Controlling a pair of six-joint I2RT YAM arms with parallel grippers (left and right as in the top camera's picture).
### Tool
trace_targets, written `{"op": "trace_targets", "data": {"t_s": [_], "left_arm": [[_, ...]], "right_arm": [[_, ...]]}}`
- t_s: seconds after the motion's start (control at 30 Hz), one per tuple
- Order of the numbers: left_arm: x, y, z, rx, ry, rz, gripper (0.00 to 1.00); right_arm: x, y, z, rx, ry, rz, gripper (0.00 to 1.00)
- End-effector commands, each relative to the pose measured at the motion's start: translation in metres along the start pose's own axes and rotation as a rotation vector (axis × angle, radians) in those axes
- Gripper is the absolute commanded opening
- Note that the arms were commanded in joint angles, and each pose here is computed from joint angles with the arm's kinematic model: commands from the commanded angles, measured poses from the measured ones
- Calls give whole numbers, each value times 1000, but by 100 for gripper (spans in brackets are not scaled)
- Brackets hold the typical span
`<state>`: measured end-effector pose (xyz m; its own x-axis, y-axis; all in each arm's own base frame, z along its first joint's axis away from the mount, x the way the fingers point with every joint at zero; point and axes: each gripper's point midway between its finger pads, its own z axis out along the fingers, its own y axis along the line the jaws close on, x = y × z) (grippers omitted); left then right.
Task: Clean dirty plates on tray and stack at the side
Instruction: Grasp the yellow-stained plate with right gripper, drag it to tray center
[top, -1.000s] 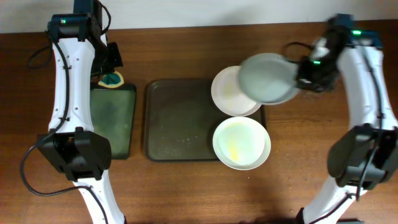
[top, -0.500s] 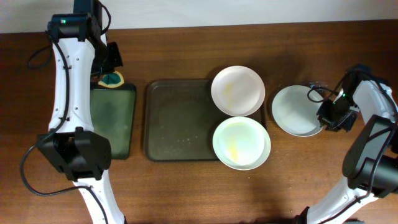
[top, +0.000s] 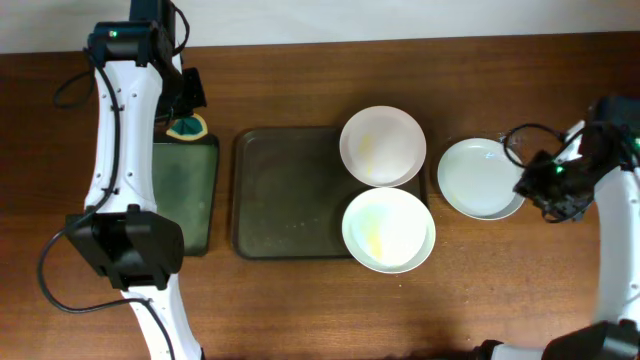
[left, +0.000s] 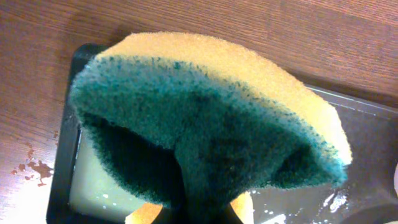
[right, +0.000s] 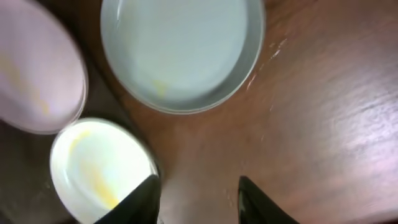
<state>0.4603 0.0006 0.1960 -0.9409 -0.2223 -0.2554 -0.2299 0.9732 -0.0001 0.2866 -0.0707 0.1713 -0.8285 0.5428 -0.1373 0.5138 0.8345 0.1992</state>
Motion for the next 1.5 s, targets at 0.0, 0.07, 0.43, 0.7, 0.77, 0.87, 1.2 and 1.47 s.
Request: {"op": "trace_targets", "data": {"t_s": [0.0, 0.07, 0.43, 0.7, 0.77, 0.87, 1.2, 1.47], "left_arm": [[-3, -16, -5, 14, -34, 48, 0], [-2, -27, -6, 21, -40, 68, 0], [-6, -40, -7, 36, -68, 89, 0], [-6, -40, -7, 36, -69, 89, 0], [-6, -40, -7, 36, -69, 89, 0], [-6, -40, -7, 36, -69, 89, 0], [-8, -41, -8, 39, -80, 88, 0], [-8, -41, -8, 39, -80, 88, 0]], "right_arm": [[24, 34, 6, -23, 55, -154, 42], [38, 50, 16, -27, 86, -224, 44], [93, 61, 124, -88, 152, -342, 41], [103, 56, 158, 0, 215, -292, 28], [105, 54, 164, 11, 234, -276, 19], [108, 52, 162, 18, 248, -270, 4], [124, 129, 107, -125, 271, -387, 4], [146, 247, 158, -172, -58, -298, 4]]}}
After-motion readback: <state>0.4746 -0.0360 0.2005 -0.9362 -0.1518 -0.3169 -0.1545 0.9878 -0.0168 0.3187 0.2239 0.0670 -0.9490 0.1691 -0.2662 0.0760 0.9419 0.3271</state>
